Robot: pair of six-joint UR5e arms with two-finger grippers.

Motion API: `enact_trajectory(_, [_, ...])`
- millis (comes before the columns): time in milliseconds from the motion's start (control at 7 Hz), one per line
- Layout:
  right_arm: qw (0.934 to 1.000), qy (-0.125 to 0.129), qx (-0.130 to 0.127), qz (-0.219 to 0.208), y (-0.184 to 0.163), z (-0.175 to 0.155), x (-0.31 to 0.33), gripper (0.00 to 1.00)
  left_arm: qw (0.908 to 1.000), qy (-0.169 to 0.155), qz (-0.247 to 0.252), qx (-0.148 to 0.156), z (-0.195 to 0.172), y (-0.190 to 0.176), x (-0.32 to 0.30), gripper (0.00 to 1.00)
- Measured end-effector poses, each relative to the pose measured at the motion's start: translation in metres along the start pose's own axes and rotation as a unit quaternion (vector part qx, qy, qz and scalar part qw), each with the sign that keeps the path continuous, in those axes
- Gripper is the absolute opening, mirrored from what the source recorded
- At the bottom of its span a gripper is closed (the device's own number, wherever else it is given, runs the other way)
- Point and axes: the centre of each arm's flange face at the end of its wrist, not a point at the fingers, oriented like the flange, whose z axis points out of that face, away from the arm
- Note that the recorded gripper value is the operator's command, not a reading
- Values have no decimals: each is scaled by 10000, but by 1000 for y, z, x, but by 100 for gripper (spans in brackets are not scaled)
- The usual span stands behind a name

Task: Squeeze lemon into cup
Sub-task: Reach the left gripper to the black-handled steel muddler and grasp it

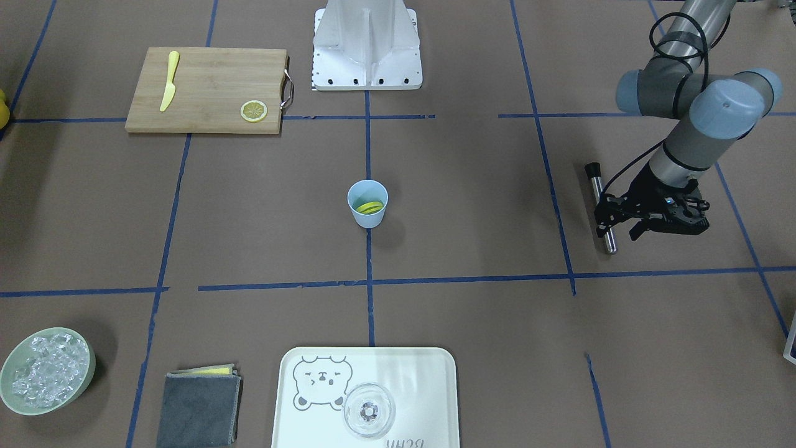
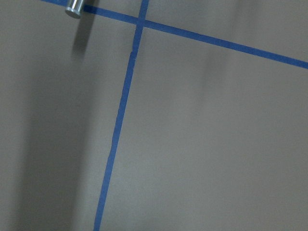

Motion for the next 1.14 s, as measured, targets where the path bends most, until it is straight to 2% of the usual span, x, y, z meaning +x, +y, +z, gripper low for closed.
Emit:
enact_trajectory(286, [10000, 3, 4, -4, 0, 0, 0, 100, 9994, -113, 297, -140, 12, 0, -5, 71])
enact_trajectory(1143, [10000, 2, -34, 52, 1, 3, 2, 100, 9989, -127, 372, -266, 25, 7, -6, 64])
